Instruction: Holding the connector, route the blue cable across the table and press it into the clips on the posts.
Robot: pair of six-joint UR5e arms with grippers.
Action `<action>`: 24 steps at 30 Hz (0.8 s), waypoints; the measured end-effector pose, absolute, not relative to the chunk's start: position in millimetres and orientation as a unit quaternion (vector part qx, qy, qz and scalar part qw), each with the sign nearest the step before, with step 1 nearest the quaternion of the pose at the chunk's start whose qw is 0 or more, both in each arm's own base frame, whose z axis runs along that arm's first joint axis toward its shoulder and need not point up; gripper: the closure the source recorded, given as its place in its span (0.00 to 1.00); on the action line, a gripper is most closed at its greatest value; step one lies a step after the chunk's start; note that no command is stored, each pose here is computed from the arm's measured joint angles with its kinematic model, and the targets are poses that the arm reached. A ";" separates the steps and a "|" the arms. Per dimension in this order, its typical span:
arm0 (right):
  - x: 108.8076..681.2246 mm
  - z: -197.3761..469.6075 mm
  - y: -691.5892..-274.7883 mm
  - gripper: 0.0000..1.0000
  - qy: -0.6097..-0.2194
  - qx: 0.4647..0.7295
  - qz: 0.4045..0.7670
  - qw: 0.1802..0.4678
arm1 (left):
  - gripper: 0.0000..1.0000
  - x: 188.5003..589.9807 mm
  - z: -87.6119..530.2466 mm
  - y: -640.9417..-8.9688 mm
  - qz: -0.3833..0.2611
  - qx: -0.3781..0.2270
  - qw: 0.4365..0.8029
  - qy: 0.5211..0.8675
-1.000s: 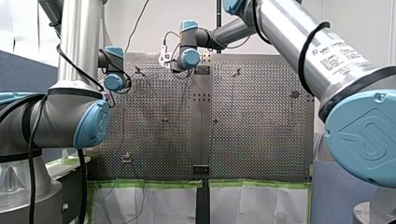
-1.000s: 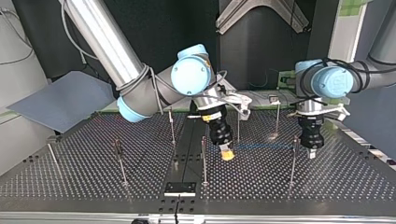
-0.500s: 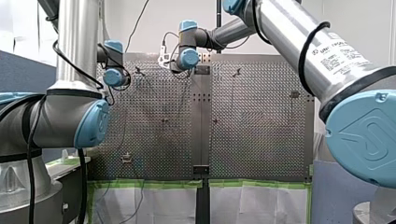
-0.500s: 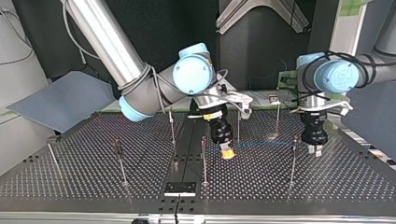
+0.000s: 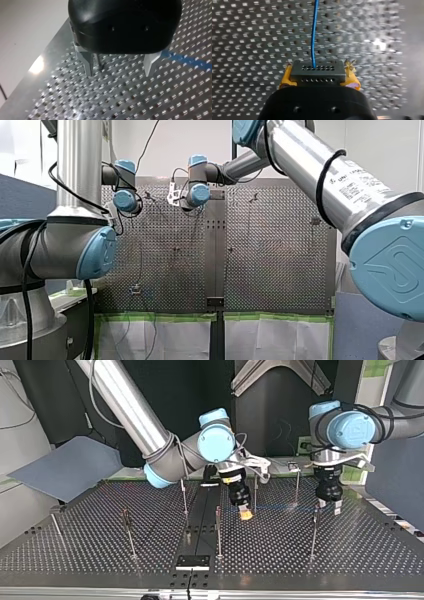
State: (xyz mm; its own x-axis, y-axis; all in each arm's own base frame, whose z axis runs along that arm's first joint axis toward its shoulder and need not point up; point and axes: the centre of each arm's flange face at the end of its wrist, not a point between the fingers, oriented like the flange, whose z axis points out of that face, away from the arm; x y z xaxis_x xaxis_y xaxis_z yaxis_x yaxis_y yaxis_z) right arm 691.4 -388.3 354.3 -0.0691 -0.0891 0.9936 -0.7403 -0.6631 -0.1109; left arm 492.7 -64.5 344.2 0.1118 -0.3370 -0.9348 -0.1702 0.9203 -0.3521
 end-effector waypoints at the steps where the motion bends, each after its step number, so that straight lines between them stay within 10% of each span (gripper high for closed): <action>1: 692.2 349.4 -388.8 1.00 -0.327 0.637 0.652 0.248 | 0.00 487.9 343.1 -66.8 -0.060 -0.192 0.717 0.667; 24: 688.7 328.2 -402.6 1.00 -0.342 0.641 0.642 0.246 | 0.00 421.2 385.6 -98.7 -0.090 -0.167 0.741 0.644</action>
State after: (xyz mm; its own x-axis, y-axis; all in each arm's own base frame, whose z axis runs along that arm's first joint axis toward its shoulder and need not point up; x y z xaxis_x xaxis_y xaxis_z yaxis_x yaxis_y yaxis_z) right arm 688.7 -402.6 328.2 -0.0573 -0.1221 0.9909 -0.7536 -0.6457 -0.1231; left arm 421.2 -98.7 385.6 0.1541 -0.3482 -0.9247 -0.0809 0.9283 -0.3630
